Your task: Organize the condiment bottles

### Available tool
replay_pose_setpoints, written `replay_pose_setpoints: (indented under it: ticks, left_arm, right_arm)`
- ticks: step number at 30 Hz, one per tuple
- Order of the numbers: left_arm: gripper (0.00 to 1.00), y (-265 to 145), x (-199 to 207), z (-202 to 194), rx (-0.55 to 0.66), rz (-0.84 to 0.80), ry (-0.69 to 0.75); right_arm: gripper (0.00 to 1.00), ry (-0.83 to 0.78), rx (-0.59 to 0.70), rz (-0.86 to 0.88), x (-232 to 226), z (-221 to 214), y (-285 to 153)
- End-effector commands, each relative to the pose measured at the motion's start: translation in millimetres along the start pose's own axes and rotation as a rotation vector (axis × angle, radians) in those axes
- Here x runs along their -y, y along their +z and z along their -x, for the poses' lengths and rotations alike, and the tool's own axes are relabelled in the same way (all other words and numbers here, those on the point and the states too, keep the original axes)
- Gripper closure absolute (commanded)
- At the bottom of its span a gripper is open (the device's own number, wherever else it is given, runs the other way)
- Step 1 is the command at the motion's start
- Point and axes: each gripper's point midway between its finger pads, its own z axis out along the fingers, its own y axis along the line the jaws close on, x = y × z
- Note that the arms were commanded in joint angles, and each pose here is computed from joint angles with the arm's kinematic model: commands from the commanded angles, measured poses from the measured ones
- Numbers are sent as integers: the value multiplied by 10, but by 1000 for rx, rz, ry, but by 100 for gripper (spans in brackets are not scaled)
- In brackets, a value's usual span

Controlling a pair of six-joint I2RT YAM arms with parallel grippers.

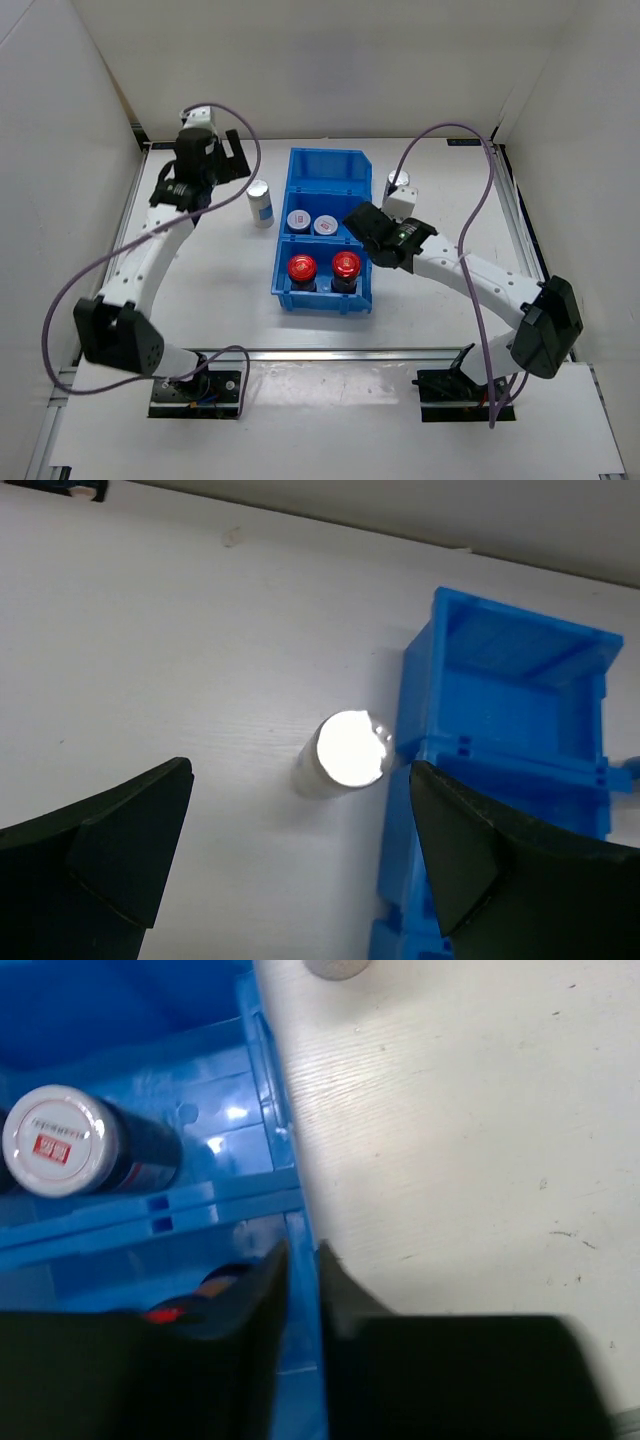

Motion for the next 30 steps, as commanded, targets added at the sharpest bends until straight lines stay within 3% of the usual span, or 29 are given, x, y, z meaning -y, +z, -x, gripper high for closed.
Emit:
replay_pose_setpoints:
  ticks: [1,2,5,12,21,25,30]
  left_arm:
    - [0,267,343,32,-87,-151,-52]
    - [0,329,410,52,-94,-179,-36]
    - [0,567,482,85,-104,-192,11]
    - [0,867,639,-361,-198,-190,111]
    - [3,1144,444,-1040,-336,-92,164]
    - [15,1160,420,-1134,-357,-86,168]
    - [15,1178,331,-1153,-367,-76,147]
  right_arm:
    - [85,80,74,-52,3,162,62]
    - [93,72,77,-64,33,162,62]
    - [100,104,90,-62,81,178,28]
    - [100,146,101,-54,198,130,33]
    - [100,121,96,-44,162,137,38]
    - [99,127,98,-51,184,152,53]
    - [99,123,91,-54,178,164,73]
